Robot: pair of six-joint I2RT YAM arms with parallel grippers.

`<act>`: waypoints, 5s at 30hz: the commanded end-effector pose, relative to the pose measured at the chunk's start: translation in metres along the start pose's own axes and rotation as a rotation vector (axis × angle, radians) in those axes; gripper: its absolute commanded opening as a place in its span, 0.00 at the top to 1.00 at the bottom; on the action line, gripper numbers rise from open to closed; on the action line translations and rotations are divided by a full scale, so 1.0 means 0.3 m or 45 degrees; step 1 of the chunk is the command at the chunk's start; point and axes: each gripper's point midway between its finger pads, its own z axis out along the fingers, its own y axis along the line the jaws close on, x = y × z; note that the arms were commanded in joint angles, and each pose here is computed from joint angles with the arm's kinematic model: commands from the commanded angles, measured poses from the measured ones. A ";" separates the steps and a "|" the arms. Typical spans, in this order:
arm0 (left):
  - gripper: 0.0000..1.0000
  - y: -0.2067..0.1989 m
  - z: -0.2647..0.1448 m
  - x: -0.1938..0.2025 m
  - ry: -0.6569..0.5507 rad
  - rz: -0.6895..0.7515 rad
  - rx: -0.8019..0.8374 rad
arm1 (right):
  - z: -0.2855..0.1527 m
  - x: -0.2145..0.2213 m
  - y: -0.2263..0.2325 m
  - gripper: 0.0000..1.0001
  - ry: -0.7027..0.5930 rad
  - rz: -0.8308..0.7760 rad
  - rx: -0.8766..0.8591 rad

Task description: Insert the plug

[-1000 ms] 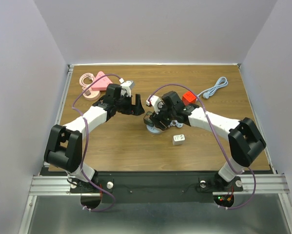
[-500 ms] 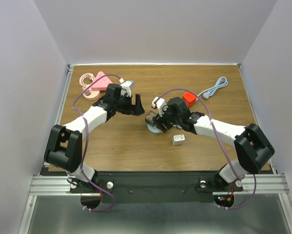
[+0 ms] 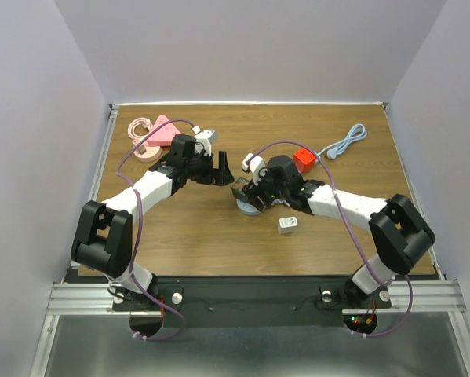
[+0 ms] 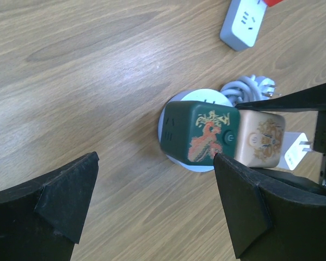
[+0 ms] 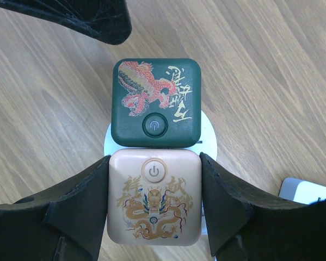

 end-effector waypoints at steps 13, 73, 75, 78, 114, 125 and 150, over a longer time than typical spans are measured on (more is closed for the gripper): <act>0.02 -0.068 0.005 -0.050 -0.063 0.011 0.142 | -0.068 0.268 0.066 1.00 0.200 0.237 0.038; 0.41 -0.111 0.203 0.173 0.136 -0.058 0.191 | 0.002 0.431 0.189 1.00 0.001 0.404 0.237; 0.41 -0.115 0.204 0.178 0.142 -0.057 0.196 | 0.013 0.450 0.198 1.00 0.027 0.392 0.240; 0.41 -0.118 0.203 0.184 0.149 -0.057 0.196 | 0.020 0.471 0.214 0.99 0.051 0.377 0.250; 0.01 0.051 -0.346 -0.338 -0.618 -0.056 -0.267 | 0.323 -0.001 0.214 1.00 -0.246 0.194 0.191; 0.01 0.074 -0.387 -0.332 -0.631 -0.062 -0.313 | 0.334 -0.175 0.222 0.63 -0.358 0.208 0.154; 0.01 -0.220 -0.256 -0.281 -0.554 0.273 -0.062 | -0.287 -0.244 -0.143 0.00 -0.543 0.417 0.884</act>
